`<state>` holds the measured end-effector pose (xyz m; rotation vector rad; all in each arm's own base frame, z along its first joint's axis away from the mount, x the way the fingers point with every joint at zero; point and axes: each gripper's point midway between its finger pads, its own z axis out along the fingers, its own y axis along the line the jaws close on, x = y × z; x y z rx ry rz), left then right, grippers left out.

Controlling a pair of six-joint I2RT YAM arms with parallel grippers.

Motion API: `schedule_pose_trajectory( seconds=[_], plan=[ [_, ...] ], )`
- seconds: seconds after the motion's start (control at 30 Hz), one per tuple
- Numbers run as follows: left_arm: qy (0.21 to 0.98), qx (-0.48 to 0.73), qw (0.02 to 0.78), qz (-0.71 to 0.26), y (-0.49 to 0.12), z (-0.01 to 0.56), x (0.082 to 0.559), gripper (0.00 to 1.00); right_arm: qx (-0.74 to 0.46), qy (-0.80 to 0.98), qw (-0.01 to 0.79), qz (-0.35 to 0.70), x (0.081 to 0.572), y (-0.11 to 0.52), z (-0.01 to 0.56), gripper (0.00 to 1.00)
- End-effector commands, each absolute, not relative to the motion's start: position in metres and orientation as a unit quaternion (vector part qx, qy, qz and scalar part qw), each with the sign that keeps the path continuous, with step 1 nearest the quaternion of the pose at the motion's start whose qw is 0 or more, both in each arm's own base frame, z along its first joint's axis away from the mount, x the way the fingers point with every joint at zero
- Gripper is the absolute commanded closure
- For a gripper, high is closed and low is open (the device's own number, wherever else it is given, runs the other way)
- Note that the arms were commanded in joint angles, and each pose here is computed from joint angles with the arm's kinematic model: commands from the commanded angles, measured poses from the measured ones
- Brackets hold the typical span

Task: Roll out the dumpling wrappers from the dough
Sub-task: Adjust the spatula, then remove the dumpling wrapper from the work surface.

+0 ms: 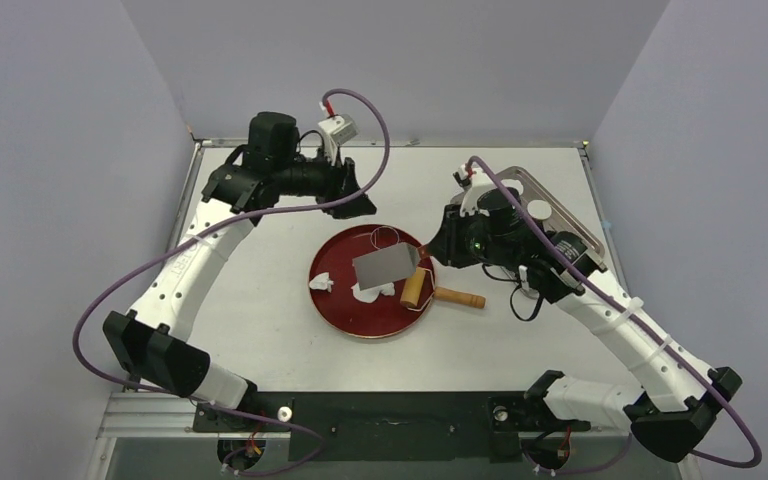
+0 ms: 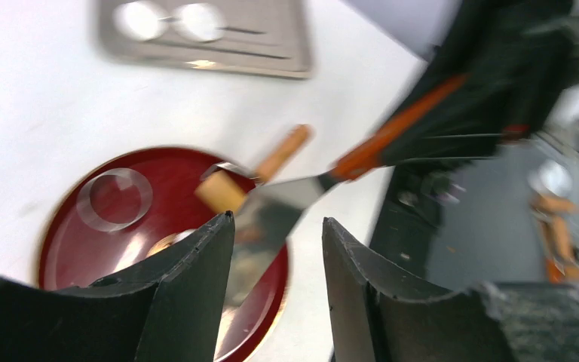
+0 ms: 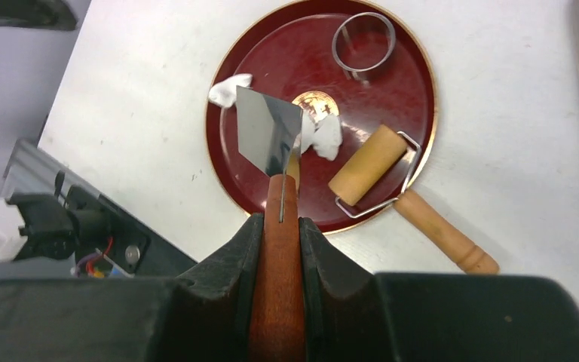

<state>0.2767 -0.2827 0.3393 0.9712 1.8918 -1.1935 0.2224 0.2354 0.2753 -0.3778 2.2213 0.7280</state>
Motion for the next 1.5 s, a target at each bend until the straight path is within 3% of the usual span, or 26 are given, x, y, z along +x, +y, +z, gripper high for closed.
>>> schedule_pose_trajectory(
  seconds=[0.0, 0.03, 0.13, 0.2, 0.53, 1.13, 1.47],
  plan=[
    [0.833, 0.234, 0.400, -0.303, -0.217, 0.308, 0.332, 0.55, -0.057, 0.881, 0.417, 0.218, 0.239, 0.213, 0.306, 1.00],
    [0.860, 0.201, 0.404, -0.237, -0.192, 0.291, 0.347, 0.55, -0.050, 0.885, 0.413, 0.209, 0.243, 0.216, 0.310, 1.00],
    [0.922, 0.161, 0.319, -0.150, -0.147, 0.222, 0.340, 0.53, -0.068, 0.911, 0.383, 0.139, 0.237, 0.215, 0.303, 1.00],
    [0.938, 0.138, 0.286, -0.138, -0.131, 0.191, 0.334, 0.52, -0.081, 0.918, 0.374, 0.104, 0.239, 0.216, 0.309, 1.00],
    [0.939, 0.079, 0.305, -0.136, -0.132, 0.111, 0.354, 0.48, -0.150, 0.932, 0.330, 0.011, 0.250, 0.239, 0.295, 1.00],
    [0.940, 0.038, 0.316, -0.124, -0.138, 0.056, 0.368, 0.46, -0.143, 0.914, 0.380, 0.010, 0.262, 0.270, 0.303, 1.00],
    [0.941, 0.041, 0.315, -0.114, -0.138, 0.045, 0.362, 0.54, -0.156, 0.917, 0.366, 0.004, 0.267, 0.285, 0.285, 1.00]
  ],
)
